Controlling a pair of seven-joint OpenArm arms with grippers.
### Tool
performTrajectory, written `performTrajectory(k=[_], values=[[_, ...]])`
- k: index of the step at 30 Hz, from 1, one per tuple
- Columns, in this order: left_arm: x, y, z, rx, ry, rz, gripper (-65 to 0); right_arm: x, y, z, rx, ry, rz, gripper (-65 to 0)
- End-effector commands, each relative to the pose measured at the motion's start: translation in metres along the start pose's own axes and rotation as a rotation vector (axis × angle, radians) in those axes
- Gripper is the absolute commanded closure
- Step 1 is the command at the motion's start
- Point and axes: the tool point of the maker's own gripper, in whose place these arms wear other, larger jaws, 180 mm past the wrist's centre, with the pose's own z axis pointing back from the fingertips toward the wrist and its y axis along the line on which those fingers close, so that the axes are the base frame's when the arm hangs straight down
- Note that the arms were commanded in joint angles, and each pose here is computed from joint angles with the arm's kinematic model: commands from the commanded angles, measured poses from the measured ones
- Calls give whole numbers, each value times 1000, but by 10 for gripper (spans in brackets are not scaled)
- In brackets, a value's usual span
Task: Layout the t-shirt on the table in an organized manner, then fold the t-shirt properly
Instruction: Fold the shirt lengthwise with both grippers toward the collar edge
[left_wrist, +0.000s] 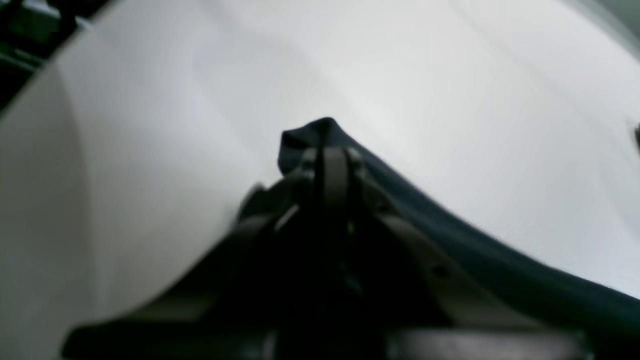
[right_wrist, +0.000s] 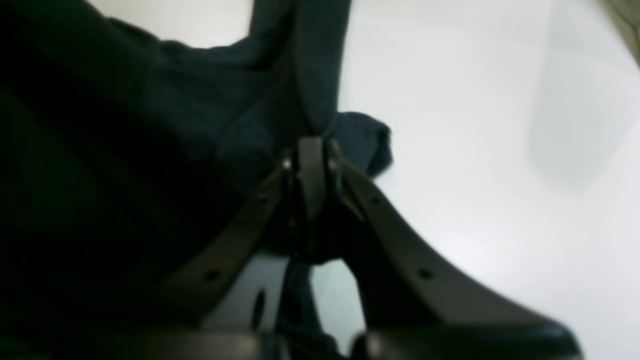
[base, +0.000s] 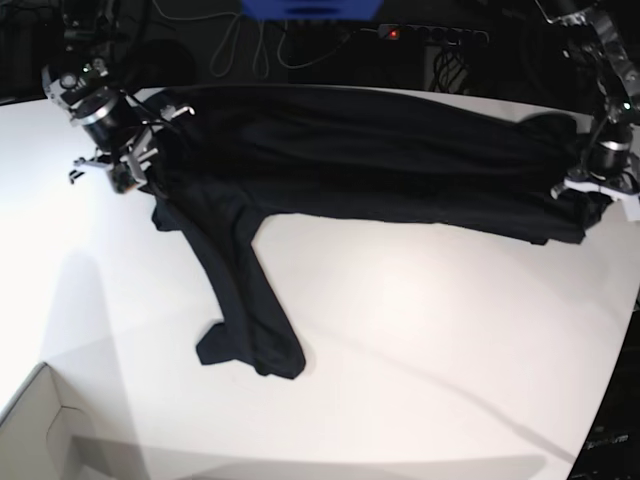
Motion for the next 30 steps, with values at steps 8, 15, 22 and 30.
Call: performTrajectory(k=[8, 15, 22, 30], values=[[6, 1, 10, 1, -39, 1, -1, -4, -17, 19, -78, -14, -32, 0], [3, 3, 13, 4, -29, -7, -1, -18, -2, 26, -44, 26, -41, 0], [-9, 7, 18, 14, 0, -4, -1, -29, 4, 30, -29, 56, -51, 0], [-42, 25, 14, 54, 80, 44, -1, -33, 5, 30, -27, 68, -55, 0]])
